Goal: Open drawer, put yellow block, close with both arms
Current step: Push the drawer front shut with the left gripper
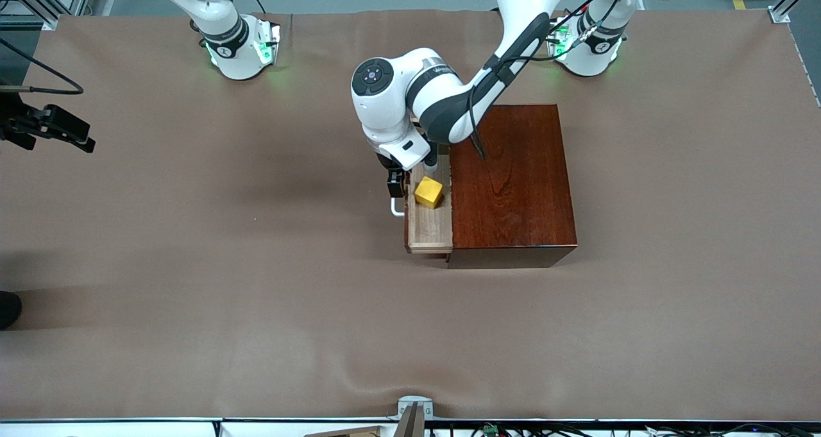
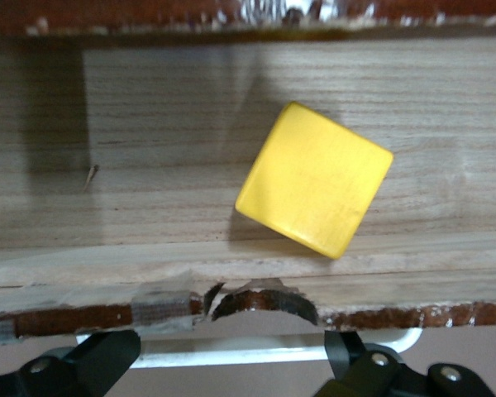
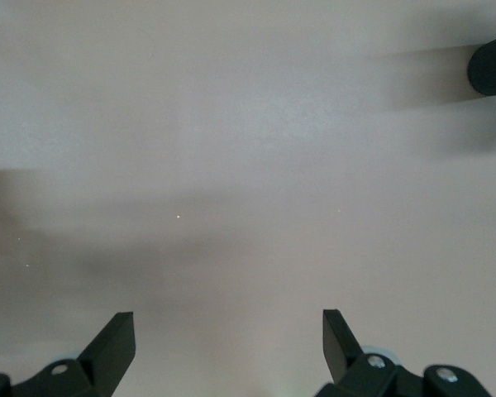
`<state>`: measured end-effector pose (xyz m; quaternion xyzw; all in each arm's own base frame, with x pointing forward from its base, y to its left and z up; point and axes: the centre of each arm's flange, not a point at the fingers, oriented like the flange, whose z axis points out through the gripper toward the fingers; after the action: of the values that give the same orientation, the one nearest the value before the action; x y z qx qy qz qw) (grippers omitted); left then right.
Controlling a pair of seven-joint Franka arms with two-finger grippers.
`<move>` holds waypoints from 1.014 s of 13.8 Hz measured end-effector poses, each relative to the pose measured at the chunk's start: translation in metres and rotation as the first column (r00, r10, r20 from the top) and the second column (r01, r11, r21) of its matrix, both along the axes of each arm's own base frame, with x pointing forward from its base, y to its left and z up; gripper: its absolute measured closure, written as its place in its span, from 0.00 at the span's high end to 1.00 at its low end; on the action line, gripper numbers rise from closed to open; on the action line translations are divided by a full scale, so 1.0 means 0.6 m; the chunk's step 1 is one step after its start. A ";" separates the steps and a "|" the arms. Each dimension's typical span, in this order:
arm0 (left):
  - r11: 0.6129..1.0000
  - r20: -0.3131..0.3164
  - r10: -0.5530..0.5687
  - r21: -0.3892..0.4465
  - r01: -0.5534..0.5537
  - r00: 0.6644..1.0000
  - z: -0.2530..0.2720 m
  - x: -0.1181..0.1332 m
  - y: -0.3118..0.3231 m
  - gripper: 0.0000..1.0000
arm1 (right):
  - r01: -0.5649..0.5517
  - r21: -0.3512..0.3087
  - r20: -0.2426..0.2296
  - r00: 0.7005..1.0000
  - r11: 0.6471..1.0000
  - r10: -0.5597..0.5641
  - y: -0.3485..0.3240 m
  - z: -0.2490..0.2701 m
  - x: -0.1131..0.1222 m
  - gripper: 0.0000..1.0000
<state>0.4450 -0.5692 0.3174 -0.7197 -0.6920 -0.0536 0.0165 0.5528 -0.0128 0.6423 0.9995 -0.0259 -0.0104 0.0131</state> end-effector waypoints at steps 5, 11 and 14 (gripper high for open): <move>0.998 -0.014 0.025 0.059 -0.024 1.000 -0.002 0.012 0.020 1.00 | -0.002 0.000 0.006 1.000 1.000 0.002 0.002 0.002 0.001 1.00; 0.980 -0.052 0.061 0.193 -0.050 0.997 -0.015 0.023 0.063 1.00 | -0.001 0.000 0.017 1.000 1.000 0.001 0.002 0.009 0.001 1.00; 0.971 -0.057 0.064 0.232 -0.049 0.996 -0.019 0.024 0.073 1.00 | 0.001 0.000 0.025 1.000 1.000 -0.001 0.000 0.015 0.001 1.00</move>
<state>0.4597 -0.5252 0.3062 -0.6942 -0.7004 -0.1100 0.1238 0.5532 -0.0126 0.6514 0.9996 -0.0263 0.0022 0.0127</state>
